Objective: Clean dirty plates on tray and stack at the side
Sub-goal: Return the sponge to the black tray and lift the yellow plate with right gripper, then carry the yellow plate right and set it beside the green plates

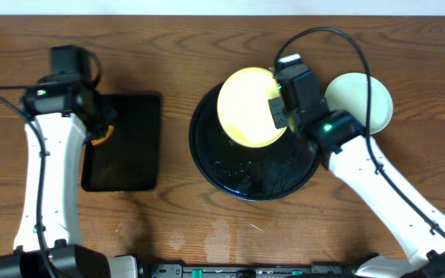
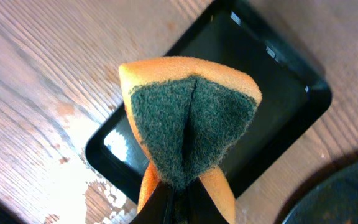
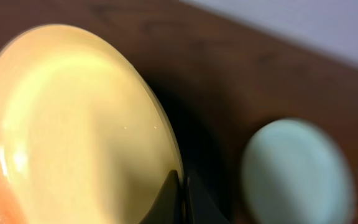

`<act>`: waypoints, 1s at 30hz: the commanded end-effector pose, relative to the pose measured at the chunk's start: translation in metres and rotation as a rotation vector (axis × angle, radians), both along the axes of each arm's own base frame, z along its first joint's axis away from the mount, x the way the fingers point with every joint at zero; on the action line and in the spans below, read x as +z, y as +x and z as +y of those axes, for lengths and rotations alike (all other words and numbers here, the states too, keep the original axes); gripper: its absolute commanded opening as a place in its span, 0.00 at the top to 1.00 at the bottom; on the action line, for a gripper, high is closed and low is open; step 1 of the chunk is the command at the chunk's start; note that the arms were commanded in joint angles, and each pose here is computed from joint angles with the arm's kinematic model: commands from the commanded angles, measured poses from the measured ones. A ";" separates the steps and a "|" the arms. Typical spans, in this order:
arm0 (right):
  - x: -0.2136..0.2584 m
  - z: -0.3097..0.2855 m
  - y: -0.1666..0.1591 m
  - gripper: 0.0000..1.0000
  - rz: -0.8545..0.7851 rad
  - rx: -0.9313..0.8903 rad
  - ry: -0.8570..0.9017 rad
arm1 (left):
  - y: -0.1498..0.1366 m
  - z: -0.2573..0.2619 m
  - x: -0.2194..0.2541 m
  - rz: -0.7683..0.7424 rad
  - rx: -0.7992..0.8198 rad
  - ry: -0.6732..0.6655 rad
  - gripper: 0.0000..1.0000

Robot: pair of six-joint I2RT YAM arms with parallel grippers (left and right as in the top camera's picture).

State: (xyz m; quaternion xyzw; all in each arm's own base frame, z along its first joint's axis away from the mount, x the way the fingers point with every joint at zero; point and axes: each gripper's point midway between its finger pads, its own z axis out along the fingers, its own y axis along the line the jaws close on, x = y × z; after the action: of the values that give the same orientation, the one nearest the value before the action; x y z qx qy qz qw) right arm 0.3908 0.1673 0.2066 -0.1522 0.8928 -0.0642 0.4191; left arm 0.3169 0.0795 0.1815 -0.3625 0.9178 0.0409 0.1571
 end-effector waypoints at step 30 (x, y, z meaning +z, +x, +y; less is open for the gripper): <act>0.107 -0.021 -0.006 0.99 -0.405 -0.220 -0.572 | -0.005 -0.001 -0.031 0.084 -0.044 -0.150 0.92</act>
State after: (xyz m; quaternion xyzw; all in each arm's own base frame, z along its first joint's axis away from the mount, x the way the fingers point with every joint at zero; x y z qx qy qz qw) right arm 0.3818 0.1691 0.3197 -0.2568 0.7084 -0.4403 0.4882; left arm 0.3150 0.0777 0.1544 -0.3549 0.9293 -0.0192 0.1002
